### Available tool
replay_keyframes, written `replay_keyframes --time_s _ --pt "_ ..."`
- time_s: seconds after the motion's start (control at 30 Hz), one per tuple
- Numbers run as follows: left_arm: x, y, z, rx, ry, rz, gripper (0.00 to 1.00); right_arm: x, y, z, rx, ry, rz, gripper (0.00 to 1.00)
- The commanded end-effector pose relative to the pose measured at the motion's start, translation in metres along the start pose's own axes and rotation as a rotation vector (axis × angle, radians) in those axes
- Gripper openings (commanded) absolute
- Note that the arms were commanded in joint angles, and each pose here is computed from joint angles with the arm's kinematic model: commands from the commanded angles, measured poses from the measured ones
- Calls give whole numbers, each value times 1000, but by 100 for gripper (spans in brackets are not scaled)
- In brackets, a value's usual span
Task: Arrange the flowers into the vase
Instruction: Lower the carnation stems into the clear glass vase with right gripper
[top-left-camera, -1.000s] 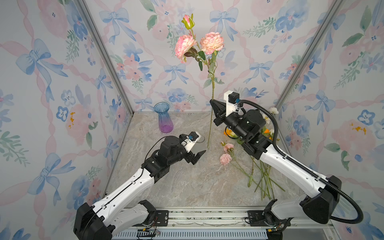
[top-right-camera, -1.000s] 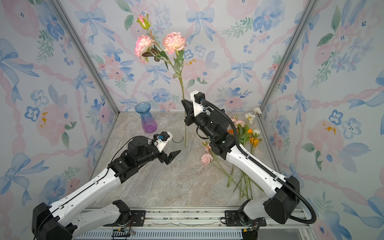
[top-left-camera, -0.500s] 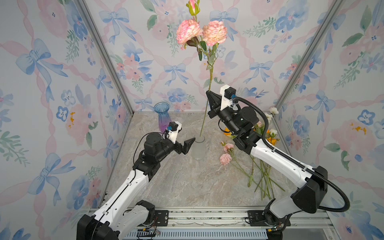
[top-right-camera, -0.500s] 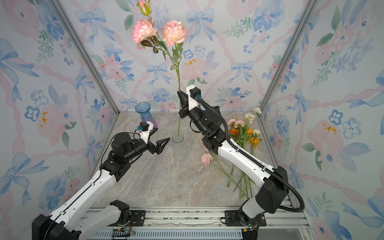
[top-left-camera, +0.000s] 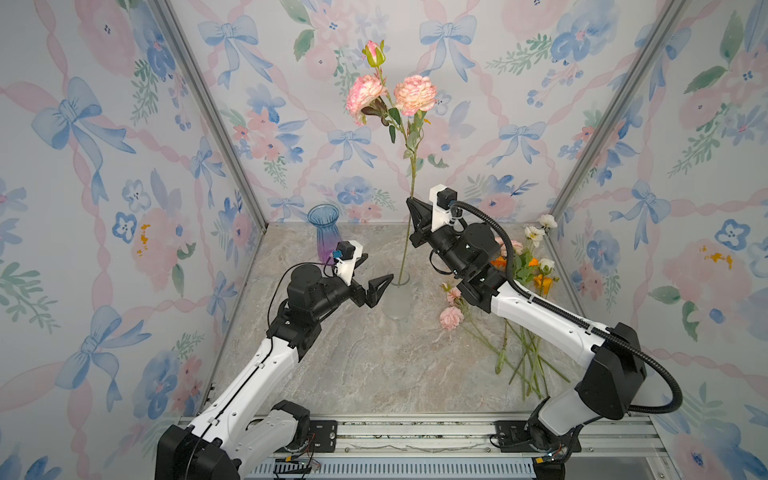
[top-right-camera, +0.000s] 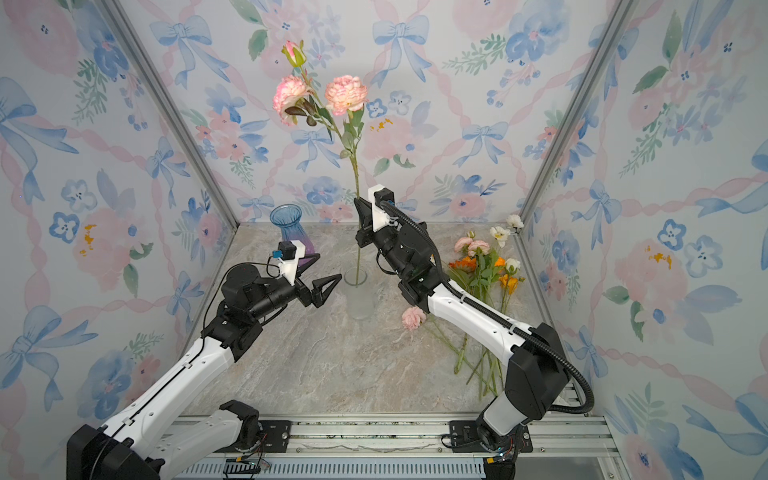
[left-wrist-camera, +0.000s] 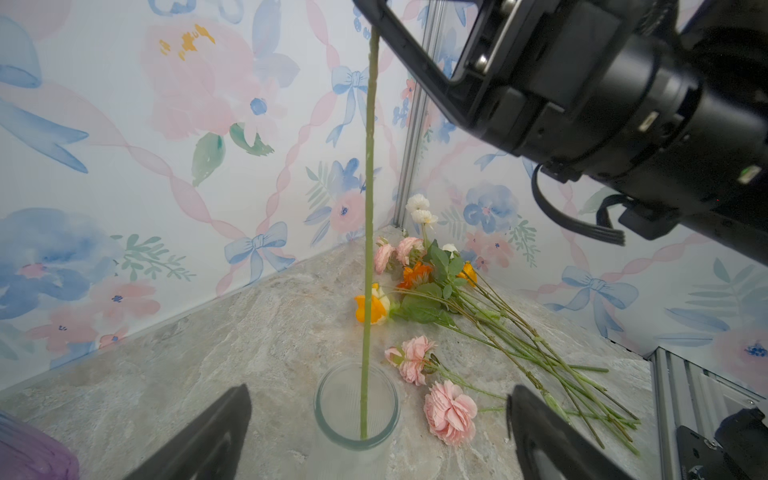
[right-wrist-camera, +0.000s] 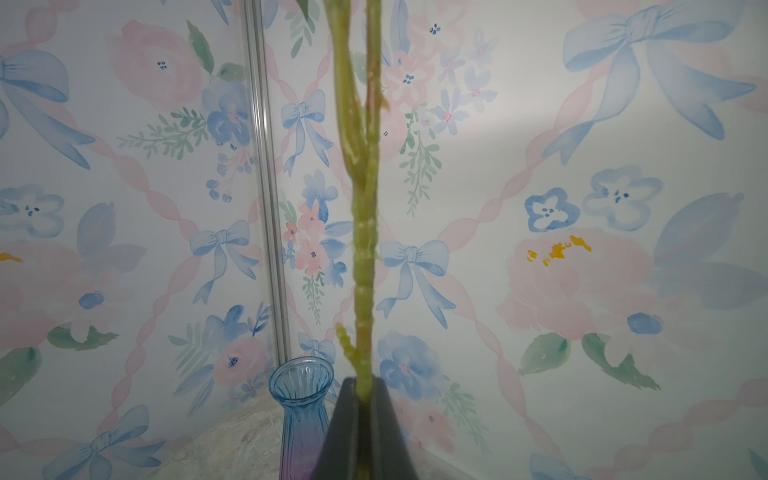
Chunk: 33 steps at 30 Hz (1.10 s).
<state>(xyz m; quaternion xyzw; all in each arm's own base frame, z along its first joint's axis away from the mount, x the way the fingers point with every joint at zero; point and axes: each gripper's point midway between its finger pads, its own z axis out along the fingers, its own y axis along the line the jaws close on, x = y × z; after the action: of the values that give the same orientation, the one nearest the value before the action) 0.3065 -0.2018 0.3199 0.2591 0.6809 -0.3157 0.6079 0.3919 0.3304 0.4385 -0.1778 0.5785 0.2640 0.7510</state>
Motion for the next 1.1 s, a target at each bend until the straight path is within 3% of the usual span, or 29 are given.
replay_keyframes --time_s 0.0,0.5,1.0,1.07 --pt "1 2 -1 -12 -3 -10 98 19 4 0 5 12 58 0" --pt "1 -2 -1 14 -2 -10 98 122 24 -19 -13 145 110 0" --pt "3 -4 1 35 5 -19 98 142 25 -27 -9 201 105 0" --pt "4 -5 2 36 4 -20 98 142 26 -27 -12 207 100 4"
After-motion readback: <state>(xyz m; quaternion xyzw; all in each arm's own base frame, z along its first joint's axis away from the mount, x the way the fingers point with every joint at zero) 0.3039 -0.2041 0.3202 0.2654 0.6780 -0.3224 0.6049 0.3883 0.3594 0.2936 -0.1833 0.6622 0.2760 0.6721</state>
